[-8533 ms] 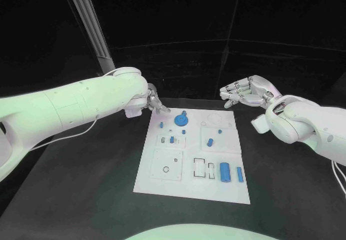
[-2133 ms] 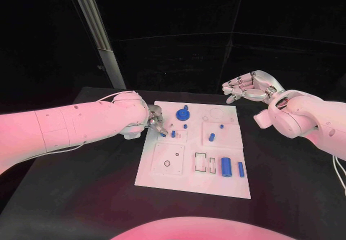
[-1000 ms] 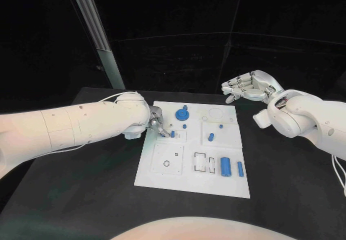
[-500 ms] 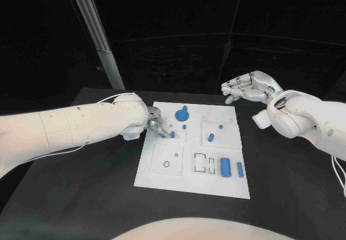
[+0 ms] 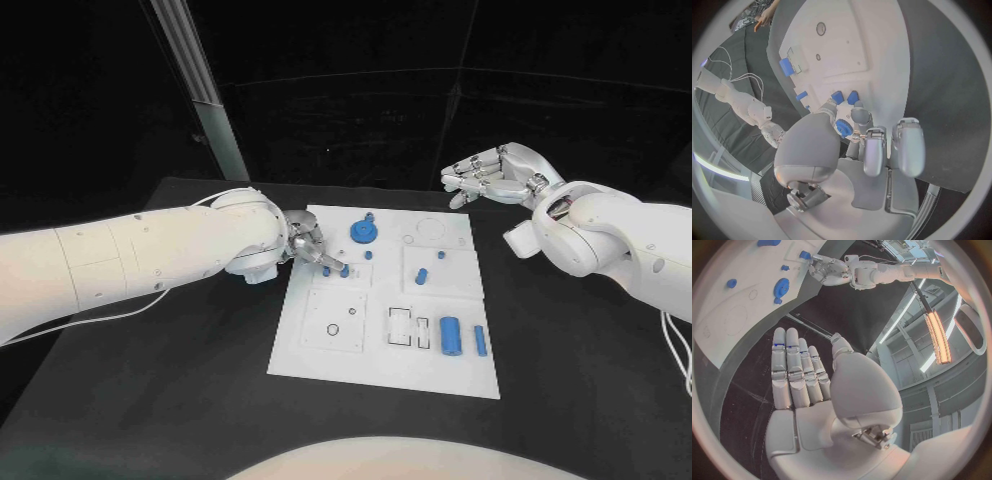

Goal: Assemble the parts on the task board

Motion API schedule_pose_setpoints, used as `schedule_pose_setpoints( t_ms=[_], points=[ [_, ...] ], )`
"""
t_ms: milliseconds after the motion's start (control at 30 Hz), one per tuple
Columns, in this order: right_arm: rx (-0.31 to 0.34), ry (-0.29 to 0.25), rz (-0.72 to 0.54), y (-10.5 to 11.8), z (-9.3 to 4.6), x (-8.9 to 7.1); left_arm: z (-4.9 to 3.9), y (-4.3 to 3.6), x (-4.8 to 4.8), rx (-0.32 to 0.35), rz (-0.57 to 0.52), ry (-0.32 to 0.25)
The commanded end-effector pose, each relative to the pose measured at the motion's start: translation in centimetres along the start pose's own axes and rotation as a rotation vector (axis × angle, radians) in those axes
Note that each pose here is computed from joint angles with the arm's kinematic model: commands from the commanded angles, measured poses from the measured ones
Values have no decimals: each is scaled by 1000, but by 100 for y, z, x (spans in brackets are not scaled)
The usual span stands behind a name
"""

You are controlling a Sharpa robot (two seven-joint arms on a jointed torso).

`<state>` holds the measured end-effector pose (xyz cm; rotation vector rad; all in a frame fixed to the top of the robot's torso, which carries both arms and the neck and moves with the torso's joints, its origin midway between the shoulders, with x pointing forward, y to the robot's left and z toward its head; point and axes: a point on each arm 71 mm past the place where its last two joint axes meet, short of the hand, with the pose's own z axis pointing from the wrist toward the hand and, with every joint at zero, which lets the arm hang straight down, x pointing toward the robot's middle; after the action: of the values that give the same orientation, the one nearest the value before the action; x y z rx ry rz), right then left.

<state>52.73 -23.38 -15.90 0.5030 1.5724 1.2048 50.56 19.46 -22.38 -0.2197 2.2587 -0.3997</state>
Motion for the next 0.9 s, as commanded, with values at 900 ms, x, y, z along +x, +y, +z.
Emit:
schedule_pose_setpoints(
  t_ms=[900],
  points=[
    [-9, 8, 6, 18, 24, 19, 89, -582, -178, 569, 145, -226]
  ],
)
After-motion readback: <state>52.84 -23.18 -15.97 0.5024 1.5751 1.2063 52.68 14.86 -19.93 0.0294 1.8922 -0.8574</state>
